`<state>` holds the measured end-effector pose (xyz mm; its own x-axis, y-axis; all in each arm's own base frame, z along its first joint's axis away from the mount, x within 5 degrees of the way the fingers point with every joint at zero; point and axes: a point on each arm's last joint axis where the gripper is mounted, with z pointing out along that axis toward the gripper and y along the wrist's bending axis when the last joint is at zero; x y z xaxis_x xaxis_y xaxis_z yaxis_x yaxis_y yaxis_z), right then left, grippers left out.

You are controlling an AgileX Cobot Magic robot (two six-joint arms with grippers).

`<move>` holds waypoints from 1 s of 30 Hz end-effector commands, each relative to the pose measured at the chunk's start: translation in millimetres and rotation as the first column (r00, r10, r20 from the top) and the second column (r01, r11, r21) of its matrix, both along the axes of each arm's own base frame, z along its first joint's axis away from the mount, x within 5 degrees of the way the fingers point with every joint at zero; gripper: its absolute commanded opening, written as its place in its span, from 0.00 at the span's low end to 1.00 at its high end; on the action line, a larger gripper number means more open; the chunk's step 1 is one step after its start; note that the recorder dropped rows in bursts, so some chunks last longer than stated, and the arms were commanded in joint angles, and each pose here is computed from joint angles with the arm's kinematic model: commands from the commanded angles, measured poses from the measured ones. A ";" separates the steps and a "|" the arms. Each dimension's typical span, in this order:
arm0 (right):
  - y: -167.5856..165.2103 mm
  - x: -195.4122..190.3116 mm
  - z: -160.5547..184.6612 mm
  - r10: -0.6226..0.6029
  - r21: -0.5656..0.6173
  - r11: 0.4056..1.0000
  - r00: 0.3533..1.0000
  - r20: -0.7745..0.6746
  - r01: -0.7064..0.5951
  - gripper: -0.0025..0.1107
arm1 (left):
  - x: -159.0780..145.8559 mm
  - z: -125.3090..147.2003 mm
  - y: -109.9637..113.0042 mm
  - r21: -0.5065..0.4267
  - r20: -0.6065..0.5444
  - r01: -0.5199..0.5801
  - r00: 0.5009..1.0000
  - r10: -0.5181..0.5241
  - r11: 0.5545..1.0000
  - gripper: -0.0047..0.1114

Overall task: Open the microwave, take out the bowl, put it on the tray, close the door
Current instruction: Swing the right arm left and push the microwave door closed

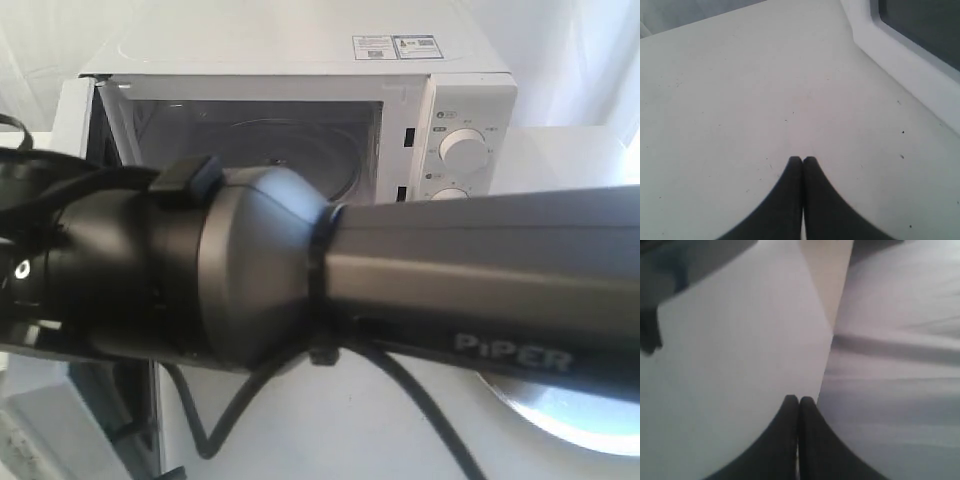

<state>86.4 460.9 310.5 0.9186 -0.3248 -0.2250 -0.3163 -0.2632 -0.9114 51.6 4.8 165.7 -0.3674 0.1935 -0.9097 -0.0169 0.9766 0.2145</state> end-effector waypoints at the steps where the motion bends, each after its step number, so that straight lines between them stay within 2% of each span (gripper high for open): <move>1: -26.0 18.9 13.3 -0.177 -0.167 0.966 0.975 0.132 0.198 0.02 | -0.1 0.7 -0.6 -0.010 0.003 0.005 1.000 -0.005 1.000 0.04; 3: -39.7 32.2 20.0 -0.351 -0.174 0.908 0.919 0.179 0.381 0.02 | -0.1 0.7 -0.6 -0.010 0.003 0.005 1.000 -0.005 1.000 0.04; 4: -48.0 41.1 23.4 -0.469 -0.153 0.850 0.857 0.212 0.503 0.02 | -0.1 0.7 -0.6 -0.010 0.003 0.005 1.000 -0.005 1.000 0.04; 6: -65.6 59.2 35.4 -0.693 -0.019 0.690 0.667 0.274 0.724 0.02 | -0.1 0.7 -0.6 -0.010 0.003 0.005 1.000 -0.005 1.000 0.04; 8: -87.5 76.9 48.8 -0.879 0.201 0.456 0.402 0.257 0.867 0.02 | -0.1 0.7 -0.6 -0.010 0.003 0.005 1.000 -0.005 1.000 0.04; 9: -90.2 81.1 52.4 -0.903 0.273 0.421 0.370 0.220 0.865 0.02 | -0.1 0.7 -0.6 -0.010 0.003 0.005 1.000 -0.005 1.000 0.04; 11: -99.4 87.1 58.0 -0.933 0.319 0.356 0.351 0.075 0.879 0.02 | -0.2 0.5 -0.6 -0.011 0.001 0.005 1.000 -0.005 1.000 0.04; 13: -104.4 87.7 59.1 -0.939 0.321 0.326 0.344 0.002 0.889 0.02 | -0.2 0.5 -0.6 -0.011 0.001 0.005 1.000 -0.005 1.000 0.04; 20: -107.9 100.2 45.8 -0.940 0.285 0.328 0.342 0.000 0.901 0.02 | -0.1 0.6 -0.6 -0.010 0.002 0.005 1.000 -0.005 1.000 0.04; 25: -129.6 137.3 29.4 -0.979 0.270 0.197 0.201 0.013 0.943 0.02 | -0.1 0.6 -0.6 -0.010 0.002 0.005 1.000 -0.005 1.000 0.04; 30: -163.8 178.6 14.2 -0.997 0.269 0.050 0.062 -0.037 0.962 0.02 | -0.1 0.6 -0.6 -0.010 0.002 0.005 1.000 -0.005 1.000 0.04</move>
